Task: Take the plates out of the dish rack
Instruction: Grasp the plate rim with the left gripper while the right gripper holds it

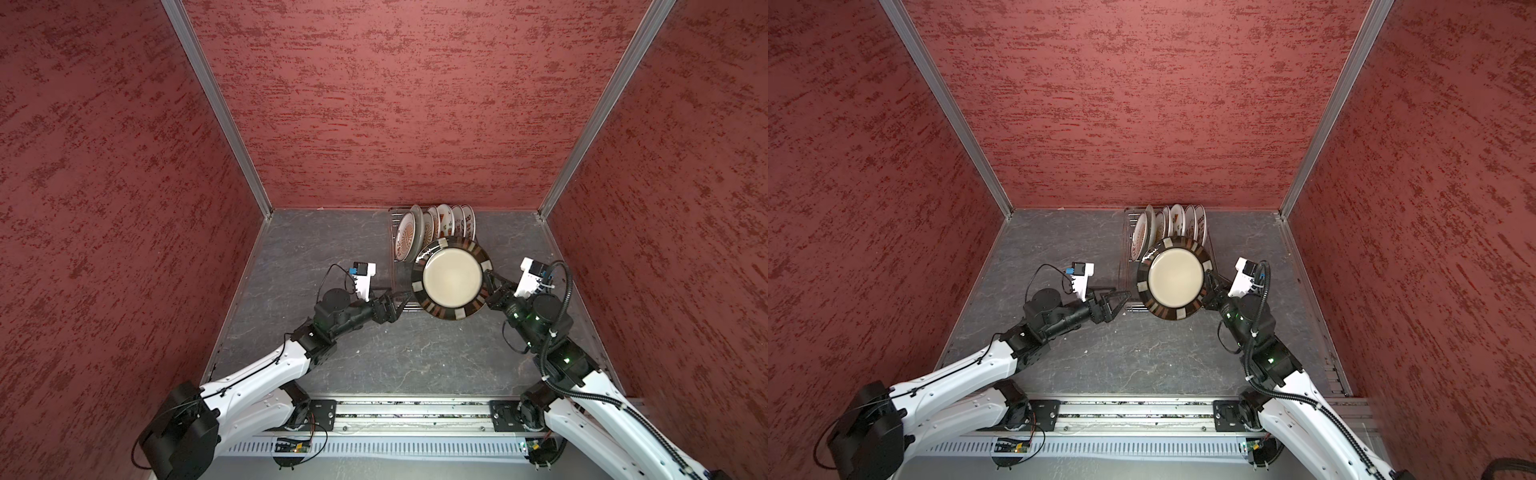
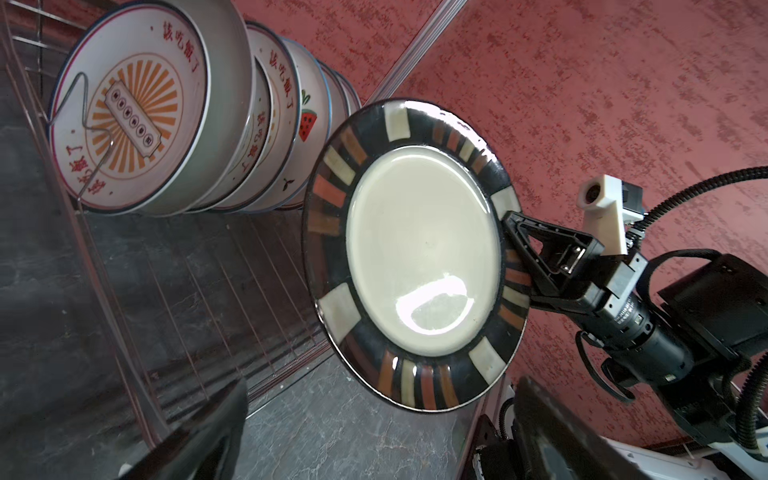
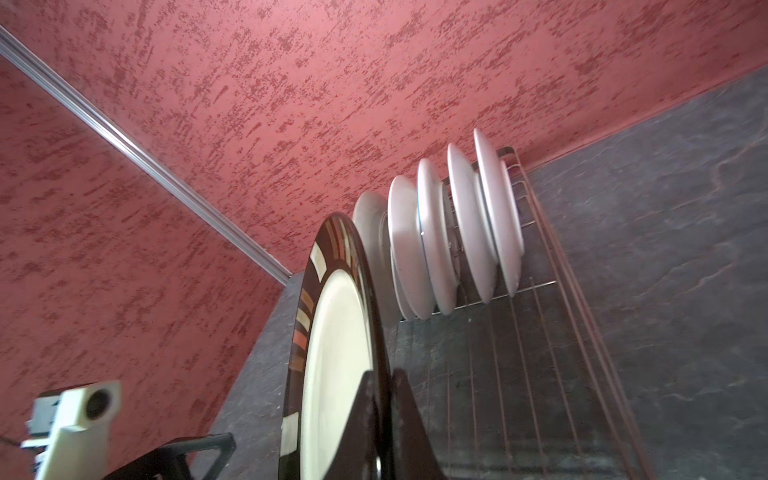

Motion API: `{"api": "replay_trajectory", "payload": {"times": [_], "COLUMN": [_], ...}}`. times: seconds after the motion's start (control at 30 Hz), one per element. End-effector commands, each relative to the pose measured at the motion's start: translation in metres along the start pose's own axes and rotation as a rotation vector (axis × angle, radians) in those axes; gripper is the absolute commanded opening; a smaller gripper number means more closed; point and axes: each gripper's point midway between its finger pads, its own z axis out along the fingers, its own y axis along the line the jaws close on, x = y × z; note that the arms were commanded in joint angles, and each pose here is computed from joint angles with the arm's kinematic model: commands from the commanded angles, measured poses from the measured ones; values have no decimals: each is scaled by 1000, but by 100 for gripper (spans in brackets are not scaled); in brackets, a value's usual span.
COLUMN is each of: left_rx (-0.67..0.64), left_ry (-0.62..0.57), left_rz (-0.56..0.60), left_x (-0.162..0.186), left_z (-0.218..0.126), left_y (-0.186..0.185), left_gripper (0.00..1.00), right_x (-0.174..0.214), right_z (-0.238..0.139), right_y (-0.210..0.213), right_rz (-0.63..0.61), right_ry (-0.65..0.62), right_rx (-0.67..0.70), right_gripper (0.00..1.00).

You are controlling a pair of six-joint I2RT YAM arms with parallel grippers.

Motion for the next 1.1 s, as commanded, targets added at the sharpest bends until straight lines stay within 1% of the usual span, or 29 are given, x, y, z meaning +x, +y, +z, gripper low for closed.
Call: {"api": "replay_trajectory", "payload": {"times": [0.0, 0.17, 0.27, 0.47, 0.57, 0.63, 0.8, 0.9, 1.0, 1.07], "left_rx": [-15, -33, -30, -114, -118, -95, -92, -79, -60, -57], "left_ry": [-5, 15, 7, -93, -131, -158, -177, -174, -151, -140], "left_rz": [-19, -30, -59, -148, -181, -198, -215, -225, -230, -233], "left_x": [-7, -1, 1, -11, -15, -19, -20, -19, -17, -16], "left_z": [7, 19, 22, 15, 13, 13, 14, 18, 23, 25], "left_y": [-5, -5, -3, 17, 19, 16, 19, 19, 15, 15], "left_gripper": [100, 100, 95, 72, 63, 58, 42, 34, 33, 26], "right_x": [-62, -50, -47, -40, -35, -33, -28, -25, -24, -23], "right_z": [-22, -17, -10, 5, 7, 8, 9, 12, 15, 17], "right_y": [67, 75, 80, 76, 73, 69, 67, 64, 65, 64], "right_rz": [161, 205, 218, 239, 251, 255, 262, 272, 282, 284], "right_ry": [-209, -190, -175, -160, -153, -147, -132, -119, -104, -99], "right_rx": [-317, -418, -451, -452, -455, -449, -455, -456, -471, -471], "right_gripper": [0, 0, 0, 0, 0, 0, 0, 0, 0, 0]}}
